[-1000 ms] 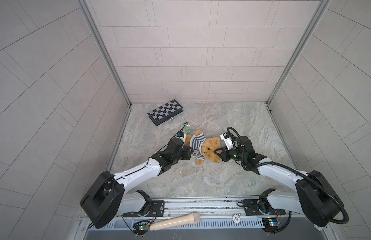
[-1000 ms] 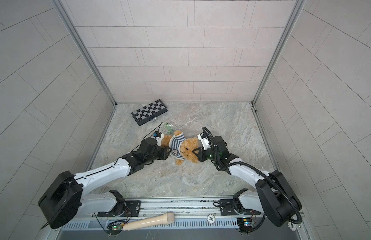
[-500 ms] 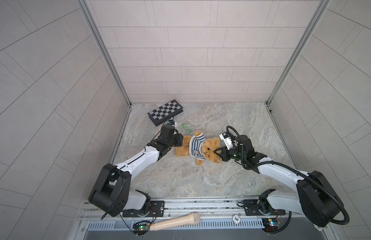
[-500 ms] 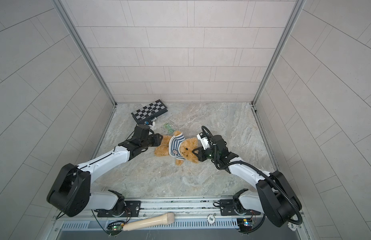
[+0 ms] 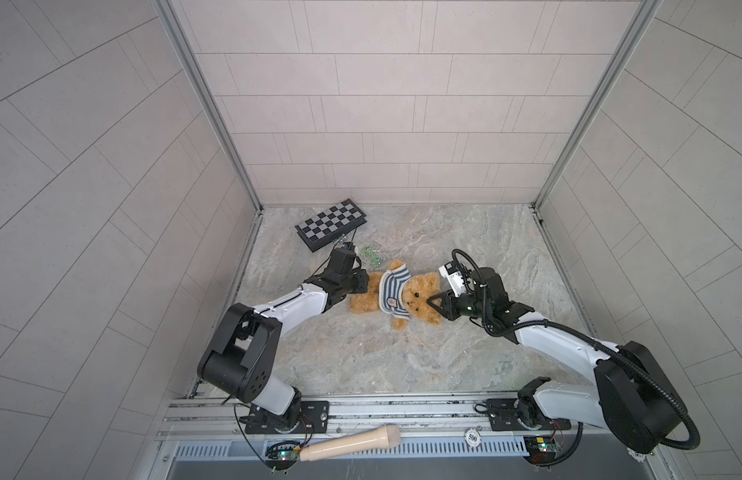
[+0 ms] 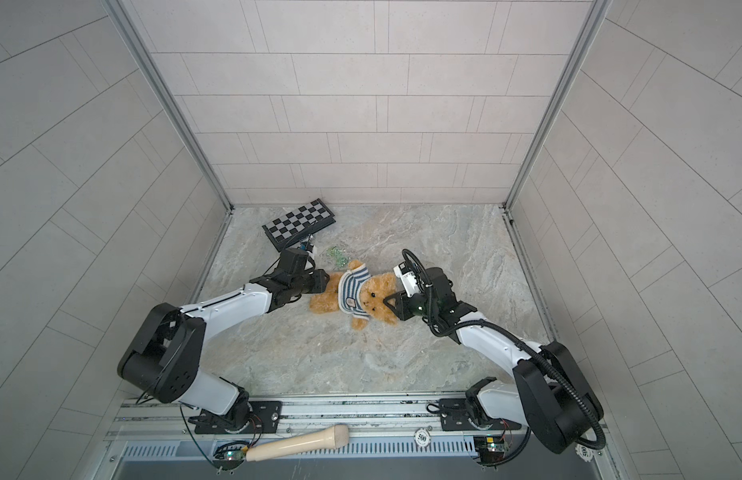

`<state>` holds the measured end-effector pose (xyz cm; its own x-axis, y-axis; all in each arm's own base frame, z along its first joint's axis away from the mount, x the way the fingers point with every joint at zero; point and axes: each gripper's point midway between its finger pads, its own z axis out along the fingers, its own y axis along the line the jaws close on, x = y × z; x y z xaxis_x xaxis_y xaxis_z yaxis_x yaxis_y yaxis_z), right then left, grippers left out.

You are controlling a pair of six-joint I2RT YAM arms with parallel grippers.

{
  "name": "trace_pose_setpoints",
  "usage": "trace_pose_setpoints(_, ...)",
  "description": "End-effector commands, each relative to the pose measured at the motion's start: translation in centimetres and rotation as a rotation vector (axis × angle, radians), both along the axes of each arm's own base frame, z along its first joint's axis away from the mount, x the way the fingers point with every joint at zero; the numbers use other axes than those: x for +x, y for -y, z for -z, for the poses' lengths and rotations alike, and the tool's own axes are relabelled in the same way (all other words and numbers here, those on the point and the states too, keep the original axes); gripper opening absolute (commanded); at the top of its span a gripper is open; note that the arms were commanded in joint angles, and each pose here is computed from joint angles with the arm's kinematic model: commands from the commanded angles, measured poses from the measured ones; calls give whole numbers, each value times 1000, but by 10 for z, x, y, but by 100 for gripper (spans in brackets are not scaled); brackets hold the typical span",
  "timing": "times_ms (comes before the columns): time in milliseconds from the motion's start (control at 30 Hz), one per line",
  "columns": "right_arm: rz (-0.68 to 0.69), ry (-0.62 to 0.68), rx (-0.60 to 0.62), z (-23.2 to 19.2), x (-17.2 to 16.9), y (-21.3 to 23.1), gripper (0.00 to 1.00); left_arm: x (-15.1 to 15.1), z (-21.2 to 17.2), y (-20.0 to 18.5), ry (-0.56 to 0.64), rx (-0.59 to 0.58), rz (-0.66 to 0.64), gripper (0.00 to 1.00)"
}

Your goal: Dress the teddy bear

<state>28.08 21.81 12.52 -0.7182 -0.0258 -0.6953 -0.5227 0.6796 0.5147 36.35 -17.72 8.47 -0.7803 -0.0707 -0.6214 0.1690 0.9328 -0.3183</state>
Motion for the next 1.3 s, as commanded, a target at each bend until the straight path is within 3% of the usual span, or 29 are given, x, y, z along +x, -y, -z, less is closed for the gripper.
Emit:
trace_pose_setpoints(0,40,27,-40,-5,10,8,28,0,-4,3,13,-7,24,42)
trace_pose_setpoints(167,110,64,-200,-4,12,34,43,-7,5,-1,-3,2,22,41)
trace_pose_setpoints(367,163,151,-239,-36,12,48,57,-14,9,-2,-12,-6,21,40)
trace_pose_setpoints(767,196,239,-246,-71,-4,64,59,-42,20,-8,-47,2,26,39)
trace_pose_setpoints(1233,129,197,-196,-57,-14,51,59,-83,31,16,-66,-3,68,38)
trace_pose_setpoints(1267,117,161,-199,-42,-19,50,59,-85,32,17,-67,-5,70,38)
